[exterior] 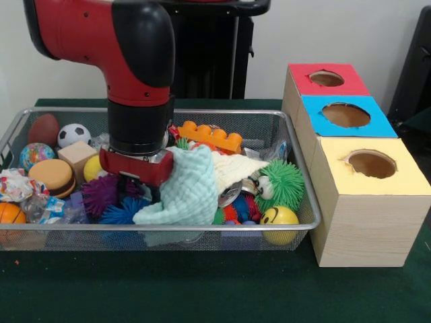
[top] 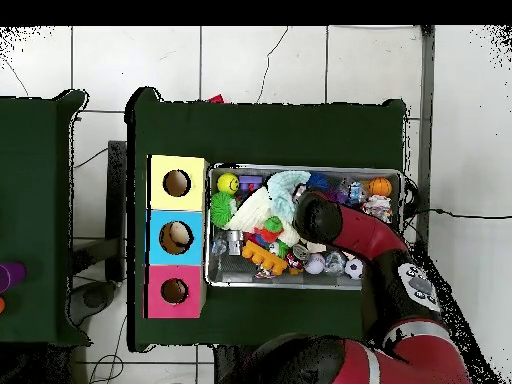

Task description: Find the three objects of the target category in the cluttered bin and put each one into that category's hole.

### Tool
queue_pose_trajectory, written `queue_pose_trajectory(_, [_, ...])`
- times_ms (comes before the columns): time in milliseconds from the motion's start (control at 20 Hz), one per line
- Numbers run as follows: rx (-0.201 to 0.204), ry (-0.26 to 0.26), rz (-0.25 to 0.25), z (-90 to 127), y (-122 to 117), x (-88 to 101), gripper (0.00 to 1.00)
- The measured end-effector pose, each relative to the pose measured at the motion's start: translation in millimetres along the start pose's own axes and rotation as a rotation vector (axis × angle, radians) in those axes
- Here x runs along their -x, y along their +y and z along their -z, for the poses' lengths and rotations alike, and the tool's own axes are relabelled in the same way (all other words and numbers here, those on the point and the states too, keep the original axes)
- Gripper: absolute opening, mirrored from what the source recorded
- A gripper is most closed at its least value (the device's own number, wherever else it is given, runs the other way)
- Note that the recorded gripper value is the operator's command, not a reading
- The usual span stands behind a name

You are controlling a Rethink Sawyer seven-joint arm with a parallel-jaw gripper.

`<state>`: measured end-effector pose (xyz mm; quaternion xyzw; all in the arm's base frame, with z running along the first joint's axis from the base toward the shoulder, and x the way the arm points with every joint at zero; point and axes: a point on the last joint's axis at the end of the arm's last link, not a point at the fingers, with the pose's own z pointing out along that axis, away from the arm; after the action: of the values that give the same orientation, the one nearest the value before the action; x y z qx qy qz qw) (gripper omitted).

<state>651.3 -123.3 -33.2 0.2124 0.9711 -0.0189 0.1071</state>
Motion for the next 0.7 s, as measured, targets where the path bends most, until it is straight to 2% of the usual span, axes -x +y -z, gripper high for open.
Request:
queue_pose_trajectory(350, [0.001, 0.008, -0.051, 0, 7, 0.6, 1.0])
queue_pose_trajectory(700, [-0.036, -0.01, -0.081, 0, 24, -3.9, 1.0])
